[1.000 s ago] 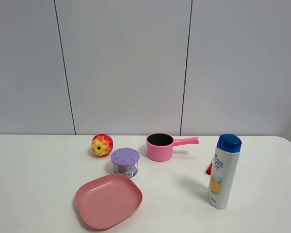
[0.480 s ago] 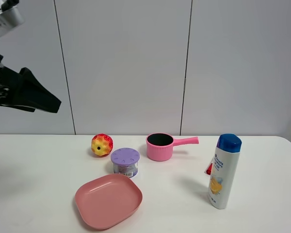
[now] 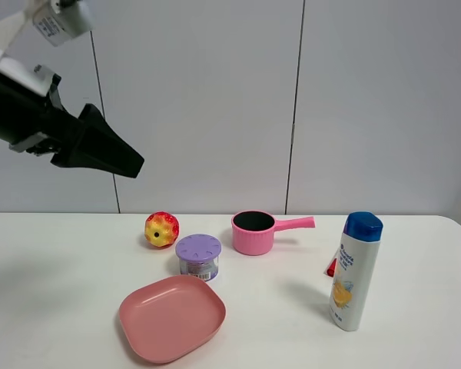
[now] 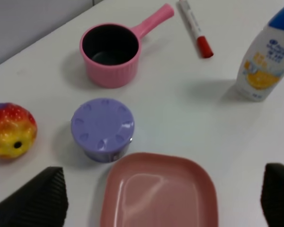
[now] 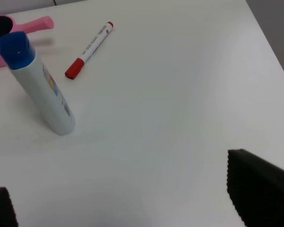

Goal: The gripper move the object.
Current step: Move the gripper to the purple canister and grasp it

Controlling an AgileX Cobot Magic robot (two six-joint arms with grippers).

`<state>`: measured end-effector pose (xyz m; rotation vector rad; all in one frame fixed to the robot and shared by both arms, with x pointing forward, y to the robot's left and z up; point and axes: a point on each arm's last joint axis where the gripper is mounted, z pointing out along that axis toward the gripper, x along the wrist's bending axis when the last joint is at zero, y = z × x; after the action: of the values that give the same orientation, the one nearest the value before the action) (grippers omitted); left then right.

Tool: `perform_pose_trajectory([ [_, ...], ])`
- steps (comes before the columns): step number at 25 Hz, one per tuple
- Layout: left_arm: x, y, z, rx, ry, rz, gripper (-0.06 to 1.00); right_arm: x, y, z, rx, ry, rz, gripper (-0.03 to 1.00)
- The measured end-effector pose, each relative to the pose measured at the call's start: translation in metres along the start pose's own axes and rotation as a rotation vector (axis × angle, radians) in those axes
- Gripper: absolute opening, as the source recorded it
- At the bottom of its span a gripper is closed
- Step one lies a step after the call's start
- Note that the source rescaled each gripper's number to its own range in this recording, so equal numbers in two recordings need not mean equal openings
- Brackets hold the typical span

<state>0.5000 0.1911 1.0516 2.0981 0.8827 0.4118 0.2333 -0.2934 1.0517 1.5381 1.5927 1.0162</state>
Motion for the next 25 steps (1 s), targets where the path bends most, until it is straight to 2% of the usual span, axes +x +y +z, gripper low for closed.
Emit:
perform_pose_trajectory([
  [3, 0.008, 0.010, 0.017, 0.096, 0.020, -0.026, 0.35, 0.000, 0.000, 0.000, 0.000, 0.000, 0.000, 1.00],
  [6, 0.015, 0.023, 0.040, 0.249, 0.011, -0.065, 0.35, 0.000, 0.000, 0.000, 0.000, 0.000, 0.000, 1.00],
  [9, 0.019, 0.039, 0.066, 0.385, 0.016, -0.056, 0.35, 0.000, 0.000, 0.000, 0.000, 0.000, 0.000, 1.00],
  [18, -0.001, 0.094, 0.140, 0.516, -0.036, -0.073, 0.35, 0.000, 0.000, 0.000, 0.000, 0.000, 0.000, 1.00],
  [25, 0.001, 0.091, 0.198, 0.621, -0.005, -0.072, 0.35, 0.000, 0.000, 0.000, 0.000, 0.000, 0.000, 1.00],
])
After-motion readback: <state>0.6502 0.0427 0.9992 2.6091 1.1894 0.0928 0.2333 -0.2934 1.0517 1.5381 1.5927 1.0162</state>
